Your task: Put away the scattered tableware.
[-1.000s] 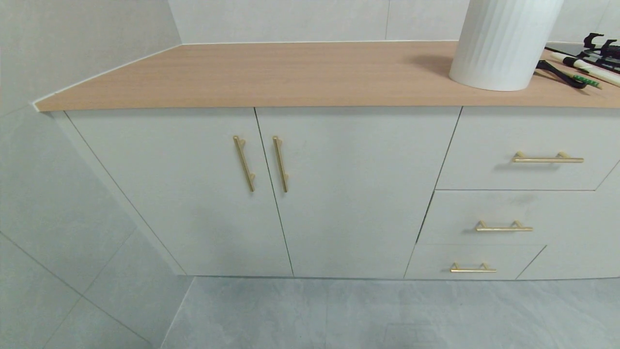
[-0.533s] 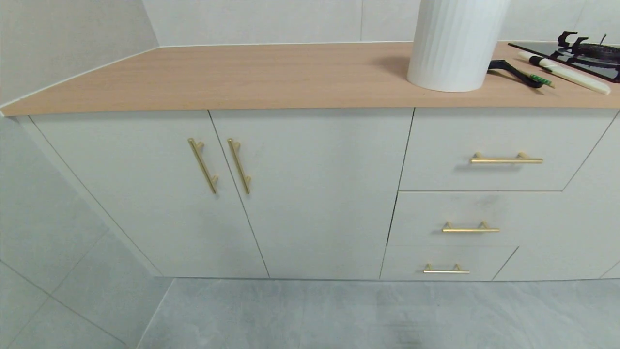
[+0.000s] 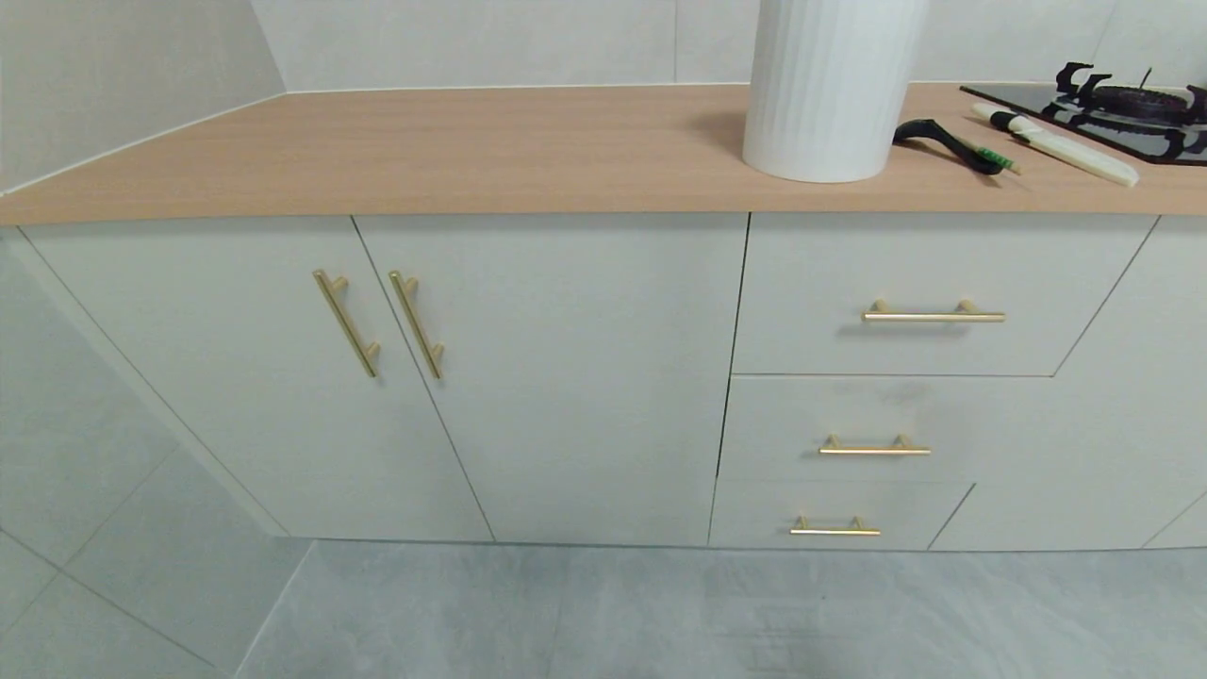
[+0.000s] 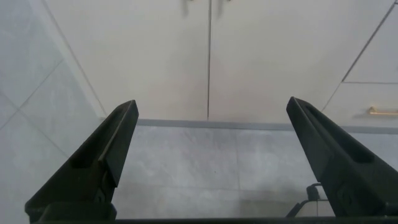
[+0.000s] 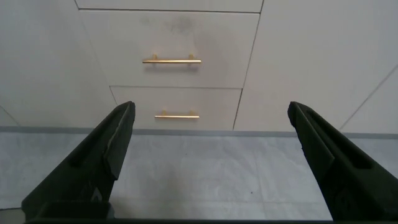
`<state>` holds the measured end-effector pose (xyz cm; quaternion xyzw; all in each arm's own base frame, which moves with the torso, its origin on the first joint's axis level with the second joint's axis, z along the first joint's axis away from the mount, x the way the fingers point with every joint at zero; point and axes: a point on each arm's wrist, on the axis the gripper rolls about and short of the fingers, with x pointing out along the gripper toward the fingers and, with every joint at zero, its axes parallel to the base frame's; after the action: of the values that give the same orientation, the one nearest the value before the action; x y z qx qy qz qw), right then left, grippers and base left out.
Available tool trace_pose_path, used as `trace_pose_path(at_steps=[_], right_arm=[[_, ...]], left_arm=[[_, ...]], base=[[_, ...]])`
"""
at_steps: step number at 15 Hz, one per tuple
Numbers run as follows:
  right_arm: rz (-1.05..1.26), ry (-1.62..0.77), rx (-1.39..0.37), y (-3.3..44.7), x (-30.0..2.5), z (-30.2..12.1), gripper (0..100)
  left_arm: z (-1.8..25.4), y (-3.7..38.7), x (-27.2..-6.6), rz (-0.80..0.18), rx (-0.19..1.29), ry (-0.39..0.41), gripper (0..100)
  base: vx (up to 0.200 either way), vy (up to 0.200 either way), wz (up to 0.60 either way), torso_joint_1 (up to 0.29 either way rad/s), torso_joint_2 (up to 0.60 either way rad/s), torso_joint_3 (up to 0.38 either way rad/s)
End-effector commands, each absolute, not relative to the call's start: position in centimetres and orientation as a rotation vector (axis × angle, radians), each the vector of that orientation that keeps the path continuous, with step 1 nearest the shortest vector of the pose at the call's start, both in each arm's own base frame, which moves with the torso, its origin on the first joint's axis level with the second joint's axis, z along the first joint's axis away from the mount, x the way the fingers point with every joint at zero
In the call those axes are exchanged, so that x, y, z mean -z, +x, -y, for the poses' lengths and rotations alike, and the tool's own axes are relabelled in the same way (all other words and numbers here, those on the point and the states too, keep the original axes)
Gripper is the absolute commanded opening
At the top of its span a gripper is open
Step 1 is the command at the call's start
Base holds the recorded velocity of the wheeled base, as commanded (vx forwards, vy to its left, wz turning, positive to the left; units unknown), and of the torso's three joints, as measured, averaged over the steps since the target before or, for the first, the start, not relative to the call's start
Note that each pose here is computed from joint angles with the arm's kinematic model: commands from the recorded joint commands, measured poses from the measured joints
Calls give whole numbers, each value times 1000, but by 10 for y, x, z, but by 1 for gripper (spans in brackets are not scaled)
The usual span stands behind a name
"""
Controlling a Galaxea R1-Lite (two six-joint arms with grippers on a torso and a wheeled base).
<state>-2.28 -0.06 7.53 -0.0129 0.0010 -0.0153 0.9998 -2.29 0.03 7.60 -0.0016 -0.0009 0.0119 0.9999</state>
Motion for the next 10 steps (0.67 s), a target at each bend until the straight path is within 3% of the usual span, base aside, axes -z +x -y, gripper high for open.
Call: trace_pose_path(at_steps=[1, 2, 8, 10], right_arm=[[-3, -26, 31, -23, -75, 1, 100], [-3, -26, 31, -23, -75, 1, 100], [-3, -25, 31, -23, -75, 1, 100], [-3, -26, 31, -23, -75, 1, 100]], left_arm=[[0, -23, -76, 0, -25, -3, 100], [0, -23, -76, 0, -25, -5, 100], [0, -23, -76, 0, -25, -5, 100], [0, -23, -76, 0, -25, -5, 100]], base=[[0, 0, 0, 0, 0, 0], [0, 0, 0, 0, 0, 0], [200, 0, 0, 4, 1, 5], [0, 0, 0, 0, 0, 0]])
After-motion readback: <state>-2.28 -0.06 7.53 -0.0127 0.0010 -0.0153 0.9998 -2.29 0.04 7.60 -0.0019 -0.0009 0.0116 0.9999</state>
